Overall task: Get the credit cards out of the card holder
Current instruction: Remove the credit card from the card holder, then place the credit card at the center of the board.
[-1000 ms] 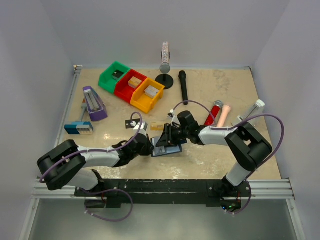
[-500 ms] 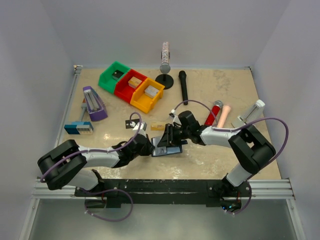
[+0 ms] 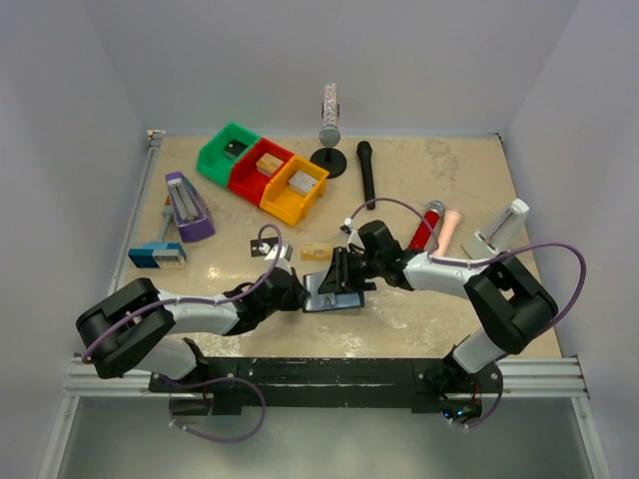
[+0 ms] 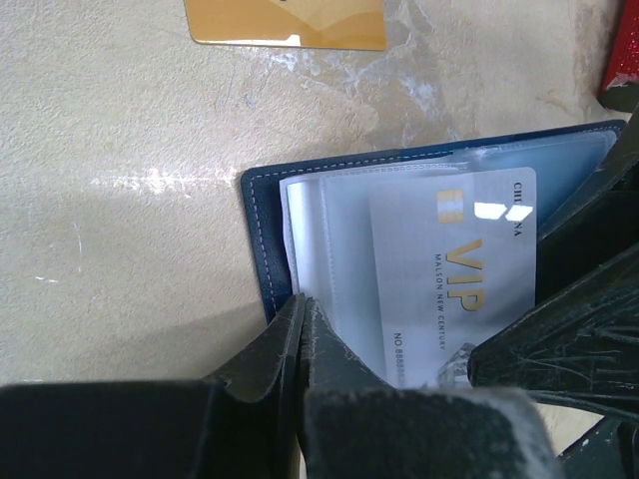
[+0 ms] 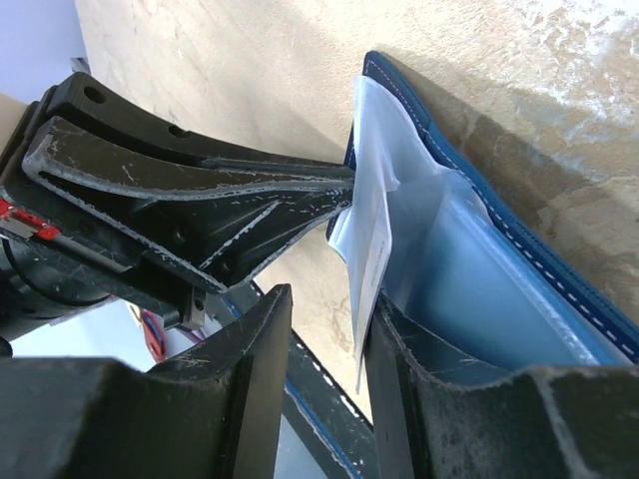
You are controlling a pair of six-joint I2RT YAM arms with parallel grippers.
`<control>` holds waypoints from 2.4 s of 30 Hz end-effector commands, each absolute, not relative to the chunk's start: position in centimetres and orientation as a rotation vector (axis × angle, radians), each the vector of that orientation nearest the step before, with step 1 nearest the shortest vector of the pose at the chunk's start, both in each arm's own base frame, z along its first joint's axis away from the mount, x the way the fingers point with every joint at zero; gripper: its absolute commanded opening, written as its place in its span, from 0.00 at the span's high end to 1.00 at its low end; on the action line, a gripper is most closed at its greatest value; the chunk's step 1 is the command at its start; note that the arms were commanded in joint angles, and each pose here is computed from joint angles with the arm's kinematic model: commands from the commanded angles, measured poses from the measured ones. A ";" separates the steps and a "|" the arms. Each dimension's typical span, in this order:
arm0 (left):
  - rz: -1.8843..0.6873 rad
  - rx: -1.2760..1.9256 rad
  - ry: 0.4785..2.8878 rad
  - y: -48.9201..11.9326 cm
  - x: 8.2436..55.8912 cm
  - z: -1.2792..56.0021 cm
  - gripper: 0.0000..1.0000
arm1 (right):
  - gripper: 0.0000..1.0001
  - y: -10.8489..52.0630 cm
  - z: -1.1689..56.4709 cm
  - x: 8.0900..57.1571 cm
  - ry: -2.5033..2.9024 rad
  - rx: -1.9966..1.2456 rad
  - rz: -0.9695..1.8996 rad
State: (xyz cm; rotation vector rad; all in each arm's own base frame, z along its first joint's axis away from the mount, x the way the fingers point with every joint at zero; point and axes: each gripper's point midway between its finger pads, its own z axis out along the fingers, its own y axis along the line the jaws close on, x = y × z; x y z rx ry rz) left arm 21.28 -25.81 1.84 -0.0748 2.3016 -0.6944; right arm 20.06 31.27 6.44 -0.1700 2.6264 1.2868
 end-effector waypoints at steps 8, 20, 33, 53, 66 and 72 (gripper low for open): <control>-0.524 -0.060 2.444 -22.4 19.1 -2.3 1.00 | 0.72 30.7 8.1 20.7 2.564 -0.193 1.271; -0.521 -0.059 2.443 -22.2 19.1 -2.2 1.00 | 0.73 29.9 8.2 21.0 2.564 -0.183 1.254; -0.545 -0.067 2.431 -22.1 18.8 -1.7 1.00 | 0.97 29.1 7.5 21.1 2.592 -0.166 1.205; -0.618 -0.030 2.387 -21.8 18.1 1.0 0.82 | 1.00 24.6 7.9 20.9 2.626 -0.215 0.891; -0.758 0.042 2.200 -22.3 18.5 10.2 0.23 | 1.00 23.4 14.4 18.5 2.452 -0.562 0.929; -1.140 0.319 1.831 -25.6 16.0 18.9 0.26 | 1.00 25.7 18.0 12.8 2.298 -0.882 1.297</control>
